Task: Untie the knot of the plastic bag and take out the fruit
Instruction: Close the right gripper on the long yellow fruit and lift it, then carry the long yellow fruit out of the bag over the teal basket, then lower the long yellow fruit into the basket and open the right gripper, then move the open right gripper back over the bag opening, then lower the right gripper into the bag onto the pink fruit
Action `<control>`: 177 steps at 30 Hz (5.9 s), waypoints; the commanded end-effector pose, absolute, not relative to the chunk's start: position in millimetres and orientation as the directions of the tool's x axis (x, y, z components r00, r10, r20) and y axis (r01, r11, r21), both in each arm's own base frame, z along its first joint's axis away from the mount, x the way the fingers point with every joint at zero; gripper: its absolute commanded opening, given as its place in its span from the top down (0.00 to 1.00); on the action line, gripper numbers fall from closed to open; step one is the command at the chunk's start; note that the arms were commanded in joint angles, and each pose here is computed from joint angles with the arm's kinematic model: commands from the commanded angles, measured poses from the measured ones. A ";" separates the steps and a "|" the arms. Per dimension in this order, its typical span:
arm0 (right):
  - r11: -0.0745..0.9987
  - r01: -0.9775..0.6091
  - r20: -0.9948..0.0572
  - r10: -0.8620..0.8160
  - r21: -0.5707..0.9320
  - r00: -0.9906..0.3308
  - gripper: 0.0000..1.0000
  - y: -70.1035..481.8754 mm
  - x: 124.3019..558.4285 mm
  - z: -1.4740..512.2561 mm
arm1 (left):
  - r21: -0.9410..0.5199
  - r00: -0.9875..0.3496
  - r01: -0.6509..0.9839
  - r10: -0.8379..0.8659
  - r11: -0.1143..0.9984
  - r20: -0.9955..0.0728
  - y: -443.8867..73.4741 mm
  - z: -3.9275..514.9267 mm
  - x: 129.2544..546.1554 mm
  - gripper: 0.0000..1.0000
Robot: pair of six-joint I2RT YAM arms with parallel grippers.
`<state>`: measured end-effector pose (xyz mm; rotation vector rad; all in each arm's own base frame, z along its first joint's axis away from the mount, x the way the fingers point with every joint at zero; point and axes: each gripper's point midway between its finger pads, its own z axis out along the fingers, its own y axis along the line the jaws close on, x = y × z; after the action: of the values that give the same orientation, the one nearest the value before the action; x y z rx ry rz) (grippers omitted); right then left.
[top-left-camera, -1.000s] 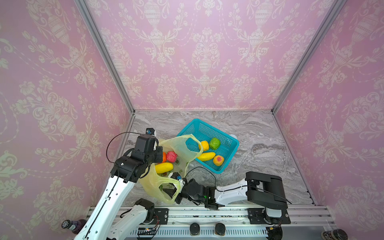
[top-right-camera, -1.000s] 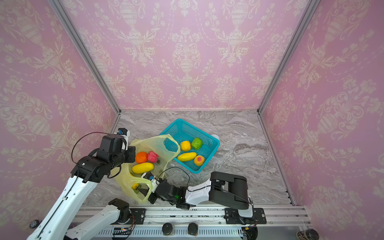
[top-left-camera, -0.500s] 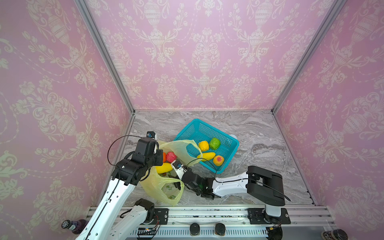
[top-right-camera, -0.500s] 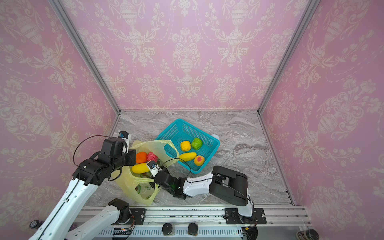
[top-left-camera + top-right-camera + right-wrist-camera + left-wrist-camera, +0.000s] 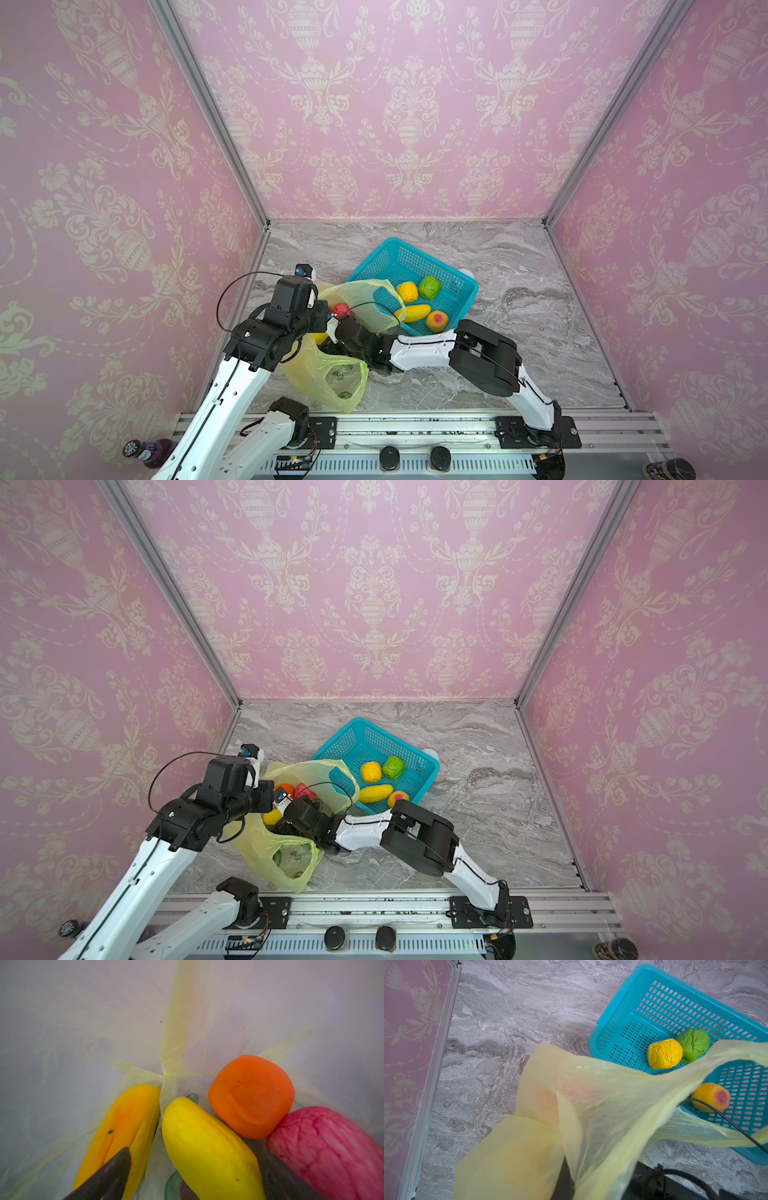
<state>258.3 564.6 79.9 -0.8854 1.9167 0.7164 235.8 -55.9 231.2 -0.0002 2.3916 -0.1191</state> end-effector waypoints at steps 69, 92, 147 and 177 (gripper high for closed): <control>0.787 -0.610 -0.994 0.057 0.099 -0.089 0.81 317.3 233.9 233.6 | -0.093 -0.737 0.045 -0.030 0.995 -0.676 -58.7 227.6 234.1 1.00; 0.948 -0.188 -0.805 0.102 0.256 -0.584 0.90 232.5 352.1 127.0 | -0.091 -0.736 0.042 -0.030 0.995 -0.676 -57.9 227.3 233.9 1.00; 0.657 -0.743 -0.984 -0.007 0.129 -0.177 0.59 323.0 226.6 250.1 | -0.091 -0.740 0.043 -0.030 0.995 -0.672 -58.6 225.8 234.2 1.00; 0.665 -0.745 -0.888 -0.317 0.043 -0.333 0.72 462.6 277.5 128.3 | -0.096 -0.735 0.044 -0.033 0.994 -0.677 -58.6 227.2 233.6 1.00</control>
<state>283.6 452.4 128.4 -0.8071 1.9248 0.5370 235.0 -56.1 229.7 0.0005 2.3915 -0.1226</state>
